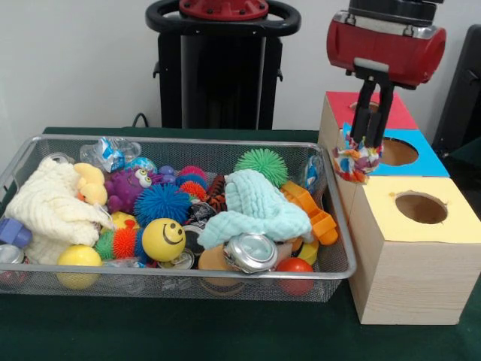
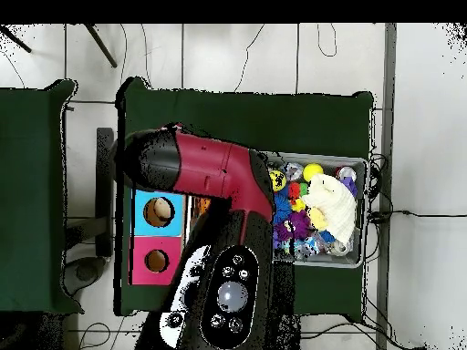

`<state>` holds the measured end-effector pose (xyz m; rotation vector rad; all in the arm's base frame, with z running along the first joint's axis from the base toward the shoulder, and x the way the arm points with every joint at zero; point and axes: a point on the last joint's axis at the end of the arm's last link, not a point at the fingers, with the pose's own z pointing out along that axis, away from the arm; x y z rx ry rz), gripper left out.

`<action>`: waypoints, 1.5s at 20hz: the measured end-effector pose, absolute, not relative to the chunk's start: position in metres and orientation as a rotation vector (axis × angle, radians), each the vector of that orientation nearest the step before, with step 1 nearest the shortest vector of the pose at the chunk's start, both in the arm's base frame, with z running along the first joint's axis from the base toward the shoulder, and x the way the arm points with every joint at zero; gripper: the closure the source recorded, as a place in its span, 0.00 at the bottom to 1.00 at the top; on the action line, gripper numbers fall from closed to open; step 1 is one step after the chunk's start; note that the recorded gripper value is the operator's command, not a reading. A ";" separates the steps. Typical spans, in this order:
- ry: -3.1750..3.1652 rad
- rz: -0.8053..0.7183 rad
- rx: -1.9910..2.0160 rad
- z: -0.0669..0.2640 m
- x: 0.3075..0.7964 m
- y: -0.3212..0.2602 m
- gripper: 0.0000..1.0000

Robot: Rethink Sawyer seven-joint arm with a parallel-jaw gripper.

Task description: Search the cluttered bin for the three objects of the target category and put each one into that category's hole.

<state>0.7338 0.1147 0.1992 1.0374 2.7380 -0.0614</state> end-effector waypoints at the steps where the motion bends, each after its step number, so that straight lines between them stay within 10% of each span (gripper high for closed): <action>1: 2.734 -0.060 1.049 0.198 0.738 0.117 1.00; 30: 2.781 -0.033 1.096 0.156 0.745 0.221 1.00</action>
